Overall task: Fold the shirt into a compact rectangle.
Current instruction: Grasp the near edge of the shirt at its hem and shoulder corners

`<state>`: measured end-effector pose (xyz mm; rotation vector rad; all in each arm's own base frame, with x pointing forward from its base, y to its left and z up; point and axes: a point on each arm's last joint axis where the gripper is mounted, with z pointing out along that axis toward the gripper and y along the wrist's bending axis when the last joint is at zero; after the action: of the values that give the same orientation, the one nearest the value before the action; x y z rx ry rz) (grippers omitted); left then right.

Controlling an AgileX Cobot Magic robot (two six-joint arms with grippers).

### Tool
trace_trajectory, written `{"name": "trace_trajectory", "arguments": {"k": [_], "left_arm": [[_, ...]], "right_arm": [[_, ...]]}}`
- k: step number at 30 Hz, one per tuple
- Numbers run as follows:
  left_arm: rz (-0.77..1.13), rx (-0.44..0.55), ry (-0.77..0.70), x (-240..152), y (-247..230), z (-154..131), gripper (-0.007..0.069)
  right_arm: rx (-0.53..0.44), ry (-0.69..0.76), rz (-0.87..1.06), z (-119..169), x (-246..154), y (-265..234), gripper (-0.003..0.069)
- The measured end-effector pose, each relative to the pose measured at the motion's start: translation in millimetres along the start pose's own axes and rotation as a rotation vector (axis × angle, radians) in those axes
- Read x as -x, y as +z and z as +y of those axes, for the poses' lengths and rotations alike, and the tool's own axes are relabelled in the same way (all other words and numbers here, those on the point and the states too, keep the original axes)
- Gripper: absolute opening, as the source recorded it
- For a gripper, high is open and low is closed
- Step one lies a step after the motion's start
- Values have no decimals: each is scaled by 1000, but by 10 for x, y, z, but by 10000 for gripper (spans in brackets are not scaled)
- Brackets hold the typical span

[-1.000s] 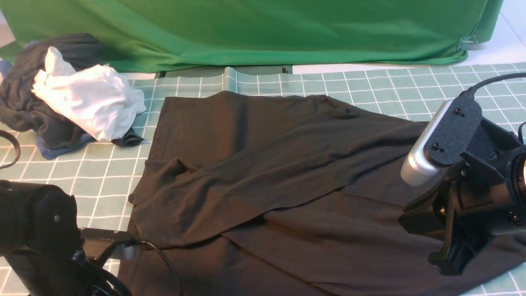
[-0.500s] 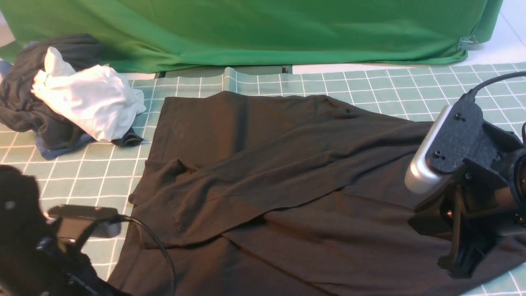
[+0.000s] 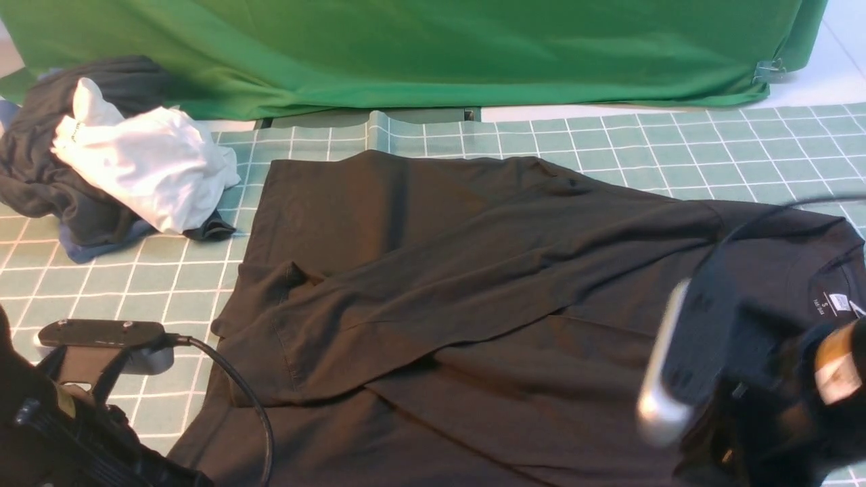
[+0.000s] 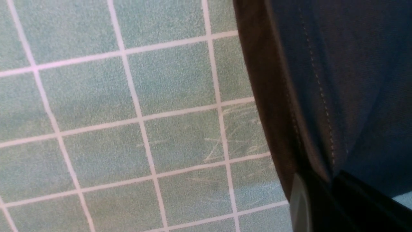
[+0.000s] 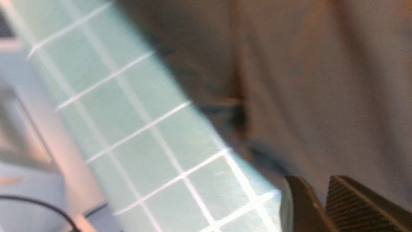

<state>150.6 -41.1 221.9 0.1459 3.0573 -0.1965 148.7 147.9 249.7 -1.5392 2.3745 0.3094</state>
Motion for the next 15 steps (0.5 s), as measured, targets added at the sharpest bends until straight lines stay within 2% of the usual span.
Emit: {"name": "trace_trajectory", "arguments": {"k": [4,7,10,15], "left_arm": [[-7,-1,0,6,0,-1,3],[-9,-1,0,8,0,-1,3],[-9,-1,0,8,0,-1,4],[-11,-1,-6,10,0,-1,6]], "right_arm": [[21,-20,87,24,19,398,286],[2,-26,147,-41,19,603,356],[-4,-26,182,-89,24,771,380],[0,-14,208,-115,22,908,377]]}}
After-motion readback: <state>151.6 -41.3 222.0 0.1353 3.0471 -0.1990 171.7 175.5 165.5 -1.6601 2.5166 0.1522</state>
